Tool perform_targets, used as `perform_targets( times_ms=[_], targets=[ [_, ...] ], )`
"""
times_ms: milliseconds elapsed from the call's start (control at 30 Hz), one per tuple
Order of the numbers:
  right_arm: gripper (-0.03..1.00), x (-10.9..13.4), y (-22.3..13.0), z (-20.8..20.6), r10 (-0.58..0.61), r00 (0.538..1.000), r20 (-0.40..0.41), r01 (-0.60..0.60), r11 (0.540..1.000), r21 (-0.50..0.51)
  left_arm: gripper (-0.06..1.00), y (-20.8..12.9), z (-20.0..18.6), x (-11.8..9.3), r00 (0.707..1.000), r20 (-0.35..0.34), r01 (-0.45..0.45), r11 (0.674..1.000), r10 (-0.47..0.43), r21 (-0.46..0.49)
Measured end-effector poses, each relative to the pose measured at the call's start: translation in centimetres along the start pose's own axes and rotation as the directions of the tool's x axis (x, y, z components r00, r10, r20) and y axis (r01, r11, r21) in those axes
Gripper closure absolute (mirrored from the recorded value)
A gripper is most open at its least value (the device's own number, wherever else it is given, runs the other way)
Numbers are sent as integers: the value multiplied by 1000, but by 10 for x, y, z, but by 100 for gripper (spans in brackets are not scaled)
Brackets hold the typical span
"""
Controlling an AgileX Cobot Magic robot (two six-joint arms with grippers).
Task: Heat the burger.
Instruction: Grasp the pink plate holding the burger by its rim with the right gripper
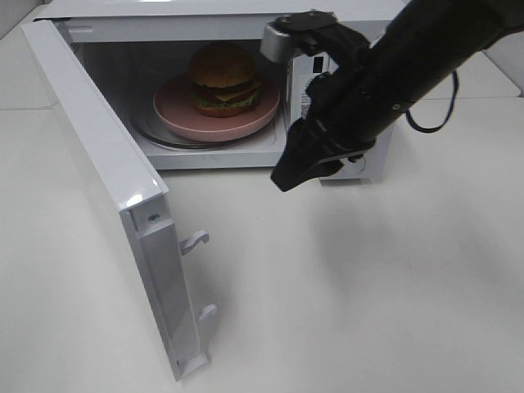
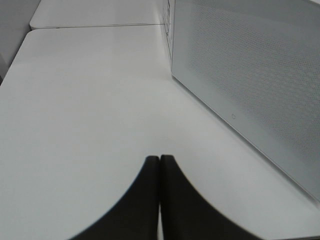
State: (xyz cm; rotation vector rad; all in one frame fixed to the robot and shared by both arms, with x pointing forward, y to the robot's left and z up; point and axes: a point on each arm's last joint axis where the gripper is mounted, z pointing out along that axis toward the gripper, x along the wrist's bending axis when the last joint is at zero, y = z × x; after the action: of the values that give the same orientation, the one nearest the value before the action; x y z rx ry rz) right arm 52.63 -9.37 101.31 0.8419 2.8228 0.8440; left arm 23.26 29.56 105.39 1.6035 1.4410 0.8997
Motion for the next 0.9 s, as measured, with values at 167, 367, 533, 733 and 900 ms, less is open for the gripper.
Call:
perform_targets(
  times_ms=[167, 367, 533, 733, 900],
  targets=[
    [47, 16, 27, 22, -141, 990, 14, 141, 990, -4, 94, 0, 0, 0, 1000, 0, 0, 1000, 0, 0],
    [41, 28, 44, 38, -310, 947, 83, 311, 950, 8, 94, 0, 0, 0, 1000, 0, 0, 1000, 0, 0],
    [28, 44, 63, 52, -486, 857, 173, 490, 872, 20, 94, 0, 0, 0, 1000, 0, 0, 1000, 0, 0],
    [22, 55, 72, 62, -624, 738, 255, 637, 770, 39, 94, 0, 0, 0, 1000, 0, 0, 1000, 0, 0],
    [21, 60, 74, 79, -731, 612, 302, 742, 663, 102, 94, 0, 0, 0, 1000, 0, 0, 1000, 0, 0]
  ],
)
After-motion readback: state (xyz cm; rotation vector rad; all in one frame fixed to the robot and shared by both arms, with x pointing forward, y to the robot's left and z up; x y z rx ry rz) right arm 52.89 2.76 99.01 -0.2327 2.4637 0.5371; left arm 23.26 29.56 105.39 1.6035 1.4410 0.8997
